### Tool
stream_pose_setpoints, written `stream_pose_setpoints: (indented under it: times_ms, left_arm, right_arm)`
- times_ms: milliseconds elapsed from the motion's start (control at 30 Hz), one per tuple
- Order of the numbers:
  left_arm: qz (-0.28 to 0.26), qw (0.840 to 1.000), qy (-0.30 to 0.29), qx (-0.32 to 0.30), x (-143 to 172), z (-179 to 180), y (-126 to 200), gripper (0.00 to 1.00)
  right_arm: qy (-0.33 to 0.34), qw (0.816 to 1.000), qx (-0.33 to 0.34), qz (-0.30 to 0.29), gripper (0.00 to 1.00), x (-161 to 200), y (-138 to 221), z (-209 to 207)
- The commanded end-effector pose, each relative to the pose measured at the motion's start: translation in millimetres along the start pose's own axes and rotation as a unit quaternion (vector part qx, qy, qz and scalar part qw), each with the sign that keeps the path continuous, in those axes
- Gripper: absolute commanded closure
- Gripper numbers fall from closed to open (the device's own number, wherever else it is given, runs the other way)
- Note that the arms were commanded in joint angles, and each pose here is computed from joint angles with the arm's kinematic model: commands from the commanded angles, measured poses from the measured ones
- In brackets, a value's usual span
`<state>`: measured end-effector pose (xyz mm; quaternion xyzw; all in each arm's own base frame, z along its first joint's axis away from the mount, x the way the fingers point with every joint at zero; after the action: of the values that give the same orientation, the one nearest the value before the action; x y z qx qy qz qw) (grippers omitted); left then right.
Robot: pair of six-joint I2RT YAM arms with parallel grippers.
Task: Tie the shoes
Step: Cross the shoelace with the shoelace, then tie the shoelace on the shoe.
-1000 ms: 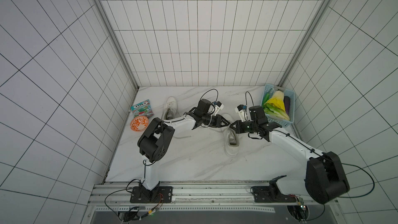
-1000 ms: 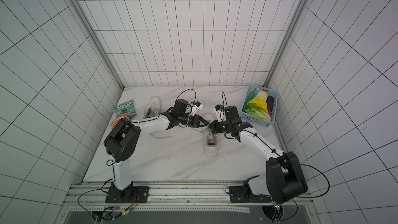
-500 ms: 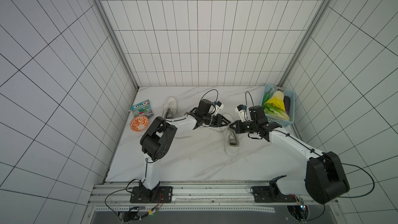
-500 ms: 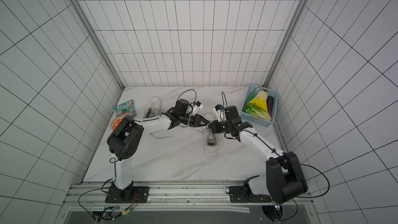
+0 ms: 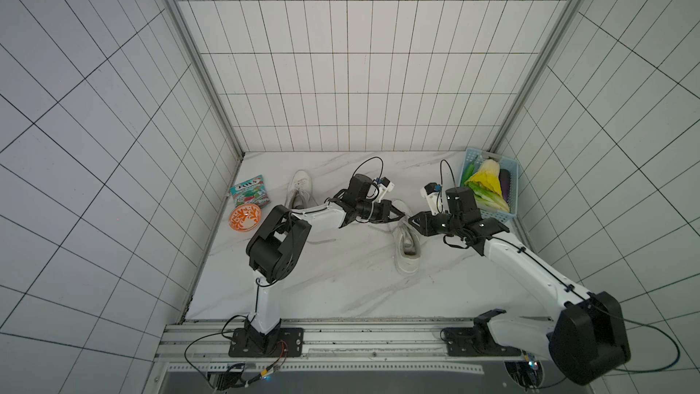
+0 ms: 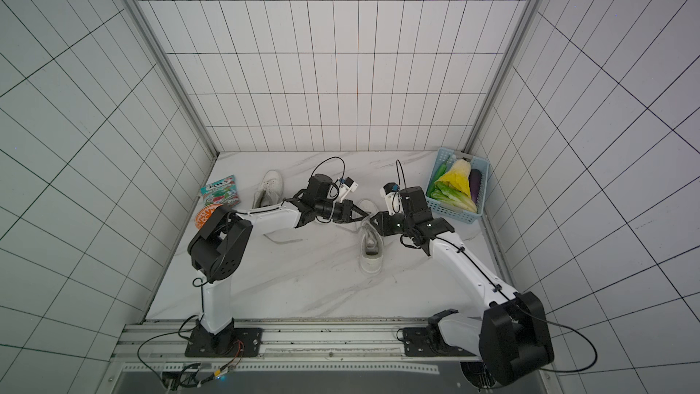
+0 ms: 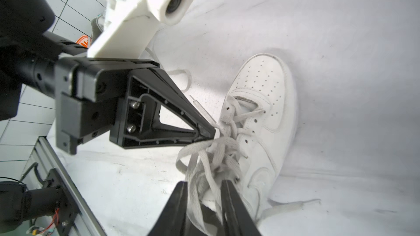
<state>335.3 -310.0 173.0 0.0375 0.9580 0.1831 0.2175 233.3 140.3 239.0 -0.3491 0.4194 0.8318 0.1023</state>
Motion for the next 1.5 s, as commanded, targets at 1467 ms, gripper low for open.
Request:
stream_pose_setpoints:
  times_ms: [1467]
  left_arm:
    - [-0.017,0.999,-0.036,-0.004,-3,-12,10,1.00]
  right_arm:
    - [0.010,0.994,-0.012,0.107,0.63,37,-40,18]
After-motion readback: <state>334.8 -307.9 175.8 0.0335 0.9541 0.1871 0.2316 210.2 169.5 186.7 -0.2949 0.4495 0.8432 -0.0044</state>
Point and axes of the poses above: each gripper's point midway between its finger pads, its own y axis back along the fingers, its own z axis along the line the jaws close on, x = y × z, the point moved 10 cm from there along y, back along the fingers
